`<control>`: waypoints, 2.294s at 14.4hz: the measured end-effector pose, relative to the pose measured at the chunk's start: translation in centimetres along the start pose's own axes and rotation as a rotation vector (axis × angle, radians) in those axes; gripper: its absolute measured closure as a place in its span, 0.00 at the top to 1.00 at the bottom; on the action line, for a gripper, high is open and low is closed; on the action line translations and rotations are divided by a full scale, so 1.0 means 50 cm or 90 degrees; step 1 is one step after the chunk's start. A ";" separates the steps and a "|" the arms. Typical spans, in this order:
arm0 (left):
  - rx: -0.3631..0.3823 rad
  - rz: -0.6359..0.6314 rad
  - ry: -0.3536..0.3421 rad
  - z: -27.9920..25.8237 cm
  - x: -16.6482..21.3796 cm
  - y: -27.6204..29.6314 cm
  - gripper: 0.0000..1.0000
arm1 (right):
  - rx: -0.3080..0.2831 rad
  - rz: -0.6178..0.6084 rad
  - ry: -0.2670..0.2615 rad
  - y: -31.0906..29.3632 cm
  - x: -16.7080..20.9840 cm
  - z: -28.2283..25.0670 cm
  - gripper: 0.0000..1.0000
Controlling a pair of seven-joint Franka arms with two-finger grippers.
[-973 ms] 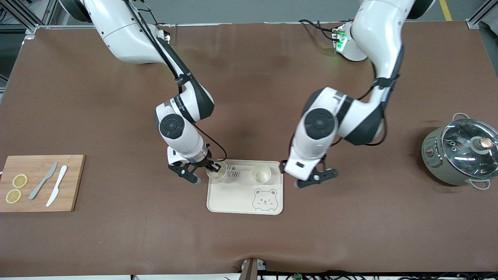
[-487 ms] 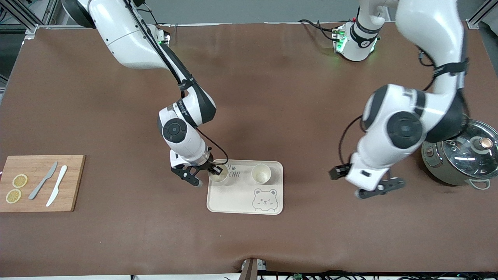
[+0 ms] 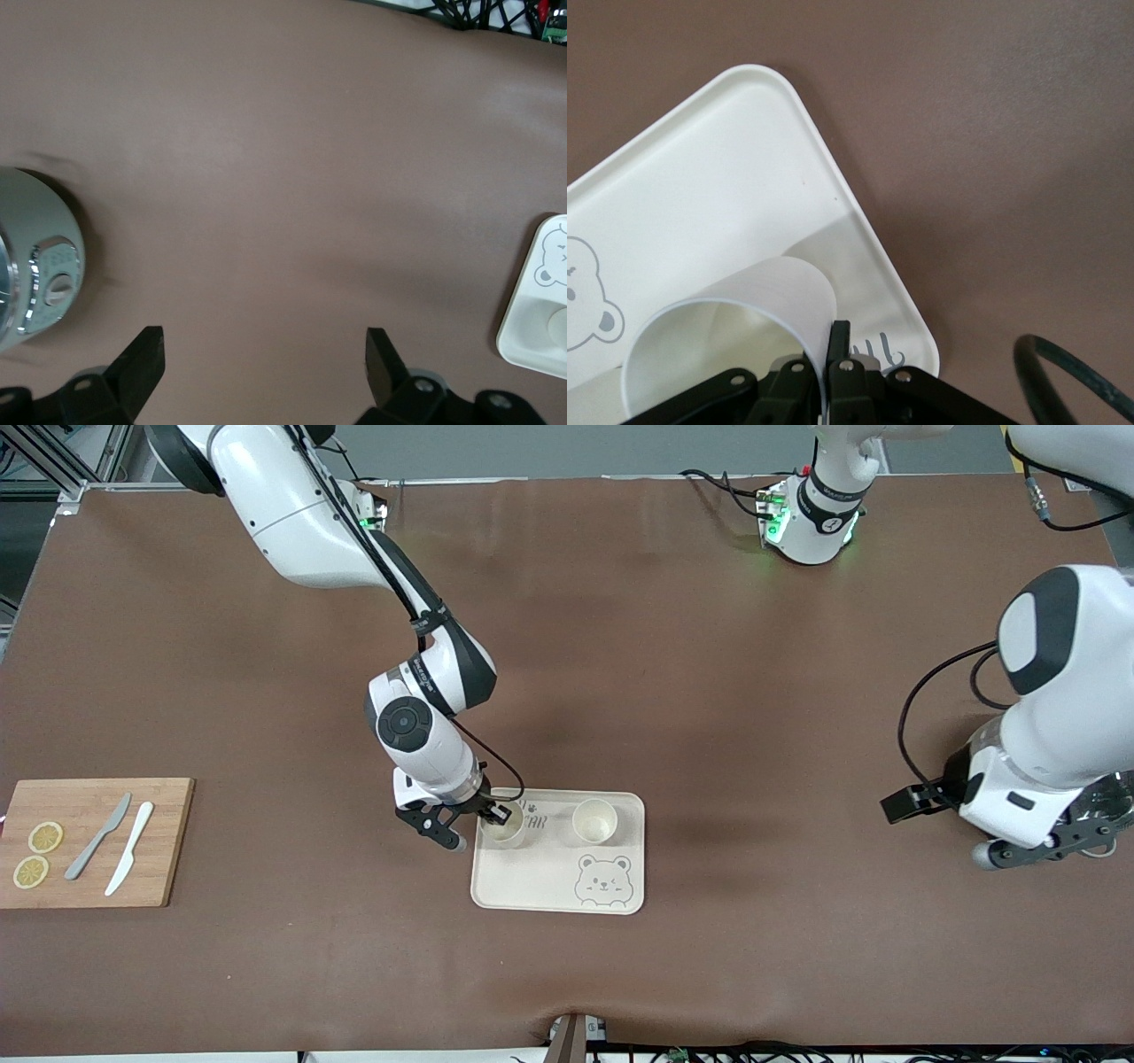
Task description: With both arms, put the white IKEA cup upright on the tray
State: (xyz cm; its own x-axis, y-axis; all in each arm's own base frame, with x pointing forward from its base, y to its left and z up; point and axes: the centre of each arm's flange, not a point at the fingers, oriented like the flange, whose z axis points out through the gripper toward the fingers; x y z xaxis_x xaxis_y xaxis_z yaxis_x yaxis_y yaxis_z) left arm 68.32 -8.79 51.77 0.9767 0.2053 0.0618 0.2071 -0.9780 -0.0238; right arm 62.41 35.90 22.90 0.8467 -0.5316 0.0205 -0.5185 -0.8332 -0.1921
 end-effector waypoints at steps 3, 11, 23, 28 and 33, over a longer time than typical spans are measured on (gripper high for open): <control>-0.006 0.027 0.021 -0.061 -0.008 -0.030 1.00 | 0.004 0.001 0.002 0.000 -0.004 0.016 0.03; -0.014 0.100 -0.024 -0.259 -0.104 -0.230 1.00 | 0.002 -0.005 0.014 -0.003 -0.003 0.017 0.61; -0.040 0.115 -0.003 -0.289 -0.223 -0.220 1.00 | -0.087 -0.069 -0.021 0.014 0.056 -0.300 1.00; -0.042 0.142 0.002 -0.290 -0.230 -0.216 1.00 | -0.129 -0.139 -0.062 0.136 0.149 -0.492 1.00; -0.043 0.162 0.001 -0.276 -0.221 -0.180 1.00 | -0.143 -0.214 -0.105 0.300 0.265 -0.606 1.00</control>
State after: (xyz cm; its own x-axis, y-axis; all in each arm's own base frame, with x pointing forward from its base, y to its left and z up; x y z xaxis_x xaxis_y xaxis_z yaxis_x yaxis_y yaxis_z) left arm 54.90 -2.76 65.05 0.9968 -0.0473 0.0646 -0.0491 -0.9984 0.0275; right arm 62.21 11.76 49.99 0.9712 -0.2089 -0.1145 -0.2083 -0.9779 0.0175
